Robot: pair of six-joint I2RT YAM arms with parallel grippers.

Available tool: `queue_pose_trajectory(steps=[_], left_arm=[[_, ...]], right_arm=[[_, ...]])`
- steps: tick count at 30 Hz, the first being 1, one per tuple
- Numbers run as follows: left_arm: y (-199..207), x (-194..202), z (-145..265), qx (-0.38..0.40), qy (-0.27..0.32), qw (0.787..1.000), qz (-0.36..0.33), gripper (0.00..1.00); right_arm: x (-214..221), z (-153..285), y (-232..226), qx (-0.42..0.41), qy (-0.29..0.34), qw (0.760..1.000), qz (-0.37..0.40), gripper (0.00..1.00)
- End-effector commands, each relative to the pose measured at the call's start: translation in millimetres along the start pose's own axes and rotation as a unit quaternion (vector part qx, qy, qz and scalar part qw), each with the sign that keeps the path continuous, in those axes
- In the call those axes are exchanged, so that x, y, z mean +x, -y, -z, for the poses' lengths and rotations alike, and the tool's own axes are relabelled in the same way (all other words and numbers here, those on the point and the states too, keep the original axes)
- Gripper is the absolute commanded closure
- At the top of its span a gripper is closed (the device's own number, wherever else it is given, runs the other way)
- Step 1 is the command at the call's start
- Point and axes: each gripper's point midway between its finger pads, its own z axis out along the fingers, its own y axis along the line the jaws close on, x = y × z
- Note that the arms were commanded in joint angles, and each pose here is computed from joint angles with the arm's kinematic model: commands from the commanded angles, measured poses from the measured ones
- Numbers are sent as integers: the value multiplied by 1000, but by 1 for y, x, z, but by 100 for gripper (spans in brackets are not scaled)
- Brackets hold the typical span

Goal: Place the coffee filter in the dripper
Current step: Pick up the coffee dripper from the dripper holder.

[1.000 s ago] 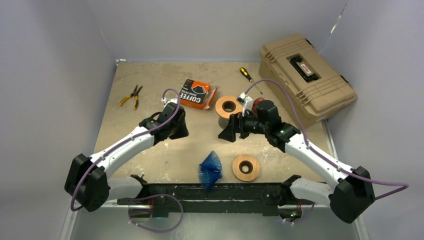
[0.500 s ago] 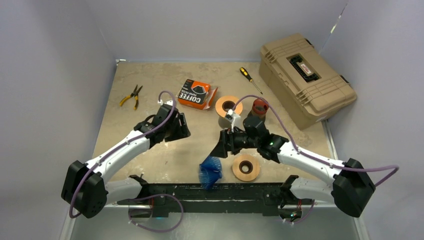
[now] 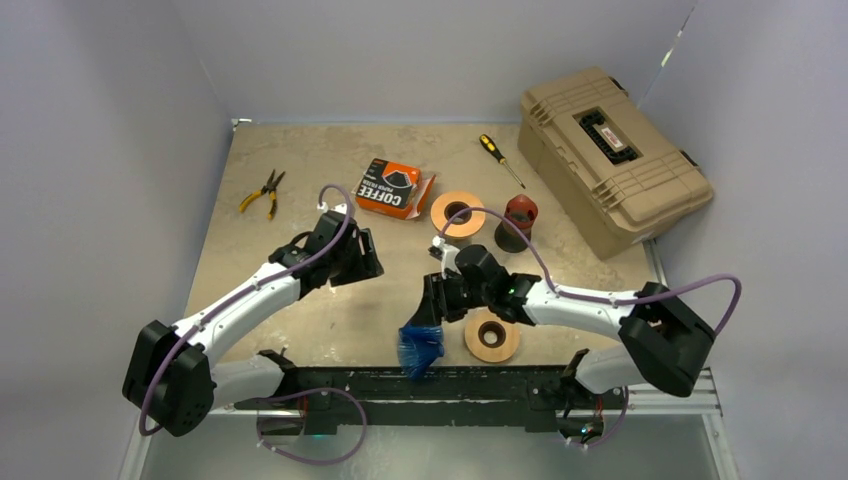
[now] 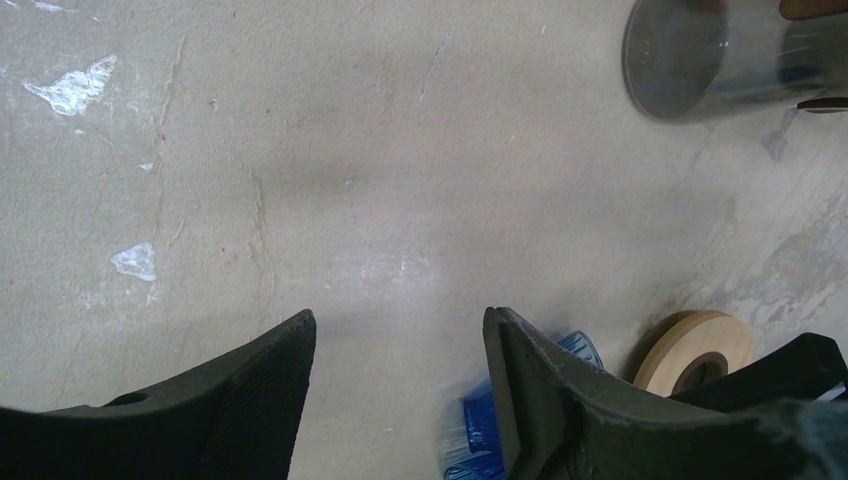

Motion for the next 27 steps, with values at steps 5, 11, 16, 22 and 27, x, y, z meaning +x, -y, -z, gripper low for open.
queue_pose_trajectory(steps=[5,11,16,22,27], left_arm=[[0,-12,5,0,24,1000,-5,38],[-1,-10,1,-4,17,1000,-11,38],[-2,-10,1,-5,18,1000,-15,37],[-2,-12,1,-7,20,1000,-22,35],[-3,-14,0,-9,24,999,-25,35]], right_arm=[[-30,-12,-9,7,37,999,10,61],[-39,-19,-7,21,38,999,19,74],[-53,-20,-8,41,51,997,34,83],[-71,-16,-16,49,68,995,54,100],[-86,-6,-22,62,87,992,74,100]])
